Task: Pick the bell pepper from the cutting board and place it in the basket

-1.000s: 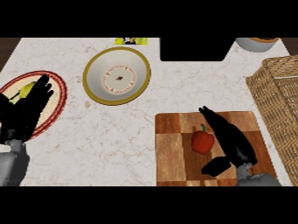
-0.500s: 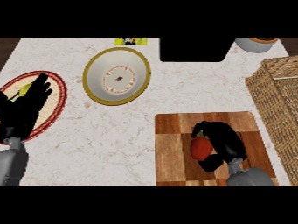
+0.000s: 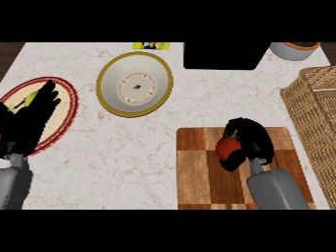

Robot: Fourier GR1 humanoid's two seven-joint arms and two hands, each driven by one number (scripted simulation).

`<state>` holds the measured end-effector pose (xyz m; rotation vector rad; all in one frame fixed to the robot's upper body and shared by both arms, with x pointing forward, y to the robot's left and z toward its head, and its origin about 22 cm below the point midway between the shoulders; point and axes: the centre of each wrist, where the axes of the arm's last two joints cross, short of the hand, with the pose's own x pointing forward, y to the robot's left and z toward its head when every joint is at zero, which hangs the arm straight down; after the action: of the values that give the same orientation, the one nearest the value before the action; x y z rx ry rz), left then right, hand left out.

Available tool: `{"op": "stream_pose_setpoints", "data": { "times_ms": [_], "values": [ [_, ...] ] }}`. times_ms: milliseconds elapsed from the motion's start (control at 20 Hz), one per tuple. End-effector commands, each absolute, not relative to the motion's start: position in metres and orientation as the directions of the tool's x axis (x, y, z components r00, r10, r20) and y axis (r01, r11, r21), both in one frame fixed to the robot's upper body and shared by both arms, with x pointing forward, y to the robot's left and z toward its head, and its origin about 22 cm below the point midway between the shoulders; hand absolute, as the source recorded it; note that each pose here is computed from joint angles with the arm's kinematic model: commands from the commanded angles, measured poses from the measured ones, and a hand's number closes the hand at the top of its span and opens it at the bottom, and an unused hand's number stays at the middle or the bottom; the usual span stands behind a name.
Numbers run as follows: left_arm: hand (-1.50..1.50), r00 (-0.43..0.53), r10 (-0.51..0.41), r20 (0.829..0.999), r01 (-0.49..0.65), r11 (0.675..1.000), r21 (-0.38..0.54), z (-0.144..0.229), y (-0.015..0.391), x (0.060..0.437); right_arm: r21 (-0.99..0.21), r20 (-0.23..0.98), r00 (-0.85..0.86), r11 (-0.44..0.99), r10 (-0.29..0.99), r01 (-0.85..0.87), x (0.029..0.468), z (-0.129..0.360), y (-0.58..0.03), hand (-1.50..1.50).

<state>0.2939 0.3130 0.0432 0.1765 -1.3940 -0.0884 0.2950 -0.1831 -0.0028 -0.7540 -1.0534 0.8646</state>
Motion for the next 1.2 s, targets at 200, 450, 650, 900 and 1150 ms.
{"op": "stream_pose_setpoints", "data": {
  "times_ms": [200,450,650,900,1150],
  "values": [
    [0.0,0.139,-0.17,0.976,0.017,0.986,0.169,0.053,0.298,0.303,-0.818,0.48,0.72,0.552,0.502,0.161,0.36,0.042,-0.177,1.5],
    [0.0,0.14,-0.177,0.974,0.06,0.984,0.17,0.052,0.285,0.311,-0.709,0.683,0.638,0.537,0.357,0.458,0.39,0.076,-0.151,1.5],
    [0.0,0.15,-0.181,0.972,0.042,0.983,0.177,0.054,0.289,0.311,-0.588,0.806,0.431,0.472,0.405,0.657,0.405,0.116,-0.127,1.5],
    [0.0,0.149,-0.19,0.97,0.03,0.982,0.188,0.044,0.284,0.308,-0.583,0.786,0.411,0.333,0.462,0.741,0.429,0.146,-0.103,1.5],
    [0.0,0.154,-0.184,0.971,0.004,0.983,0.185,0.044,0.288,0.309,-0.603,0.762,0.464,0.235,0.451,0.762,0.444,0.182,-0.087,1.5]
  ]
}}
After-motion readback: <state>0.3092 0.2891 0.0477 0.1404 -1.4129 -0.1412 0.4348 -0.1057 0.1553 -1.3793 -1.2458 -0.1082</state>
